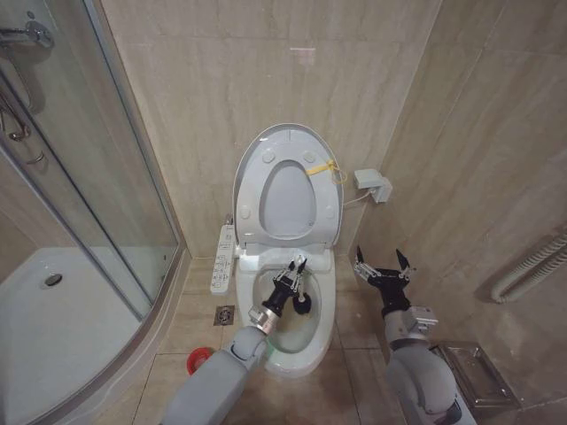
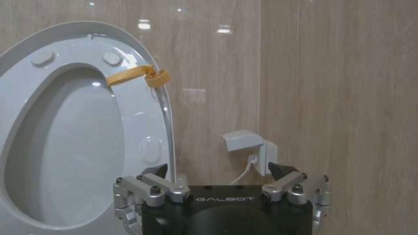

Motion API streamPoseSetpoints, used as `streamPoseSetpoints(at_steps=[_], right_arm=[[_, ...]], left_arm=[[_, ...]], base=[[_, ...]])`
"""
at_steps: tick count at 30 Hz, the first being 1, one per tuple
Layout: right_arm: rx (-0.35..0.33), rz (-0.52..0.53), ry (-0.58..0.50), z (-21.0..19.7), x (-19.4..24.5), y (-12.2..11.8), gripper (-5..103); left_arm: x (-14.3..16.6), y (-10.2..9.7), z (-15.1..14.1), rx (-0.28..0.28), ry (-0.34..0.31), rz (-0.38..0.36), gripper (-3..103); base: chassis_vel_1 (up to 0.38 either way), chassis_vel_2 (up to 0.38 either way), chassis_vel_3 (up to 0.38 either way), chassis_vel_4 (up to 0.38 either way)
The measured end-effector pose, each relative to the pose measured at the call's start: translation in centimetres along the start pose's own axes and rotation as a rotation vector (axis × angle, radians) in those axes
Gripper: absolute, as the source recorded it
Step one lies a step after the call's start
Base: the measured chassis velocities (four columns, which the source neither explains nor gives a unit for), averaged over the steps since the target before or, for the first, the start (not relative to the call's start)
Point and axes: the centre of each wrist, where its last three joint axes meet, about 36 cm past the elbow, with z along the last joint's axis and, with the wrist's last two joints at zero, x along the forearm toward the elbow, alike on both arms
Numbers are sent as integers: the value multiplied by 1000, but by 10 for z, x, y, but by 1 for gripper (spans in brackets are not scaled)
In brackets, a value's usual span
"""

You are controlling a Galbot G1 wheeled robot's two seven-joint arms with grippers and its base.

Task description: Open the toilet lid, clean the toilet bowl with a toilet brush, close the toilet lid, and flush.

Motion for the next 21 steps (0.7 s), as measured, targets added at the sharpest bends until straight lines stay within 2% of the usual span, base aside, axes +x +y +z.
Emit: streamPoseSetpoints(at_steps=[9, 16, 21], right_arm=[[0, 0, 0, 0, 0, 0, 100], [0, 0, 0, 0, 0, 0, 100], [0, 0, 0, 0, 0, 0, 100]], left_arm=[[-12, -22, 11, 26, 2, 29, 21], [-1, -18, 27, 4, 45, 35, 21], [-7, -16, 25, -4, 38, 44, 21]], base=[[0, 0, 0, 0], [0, 0, 0, 0], [0, 0, 0, 0]])
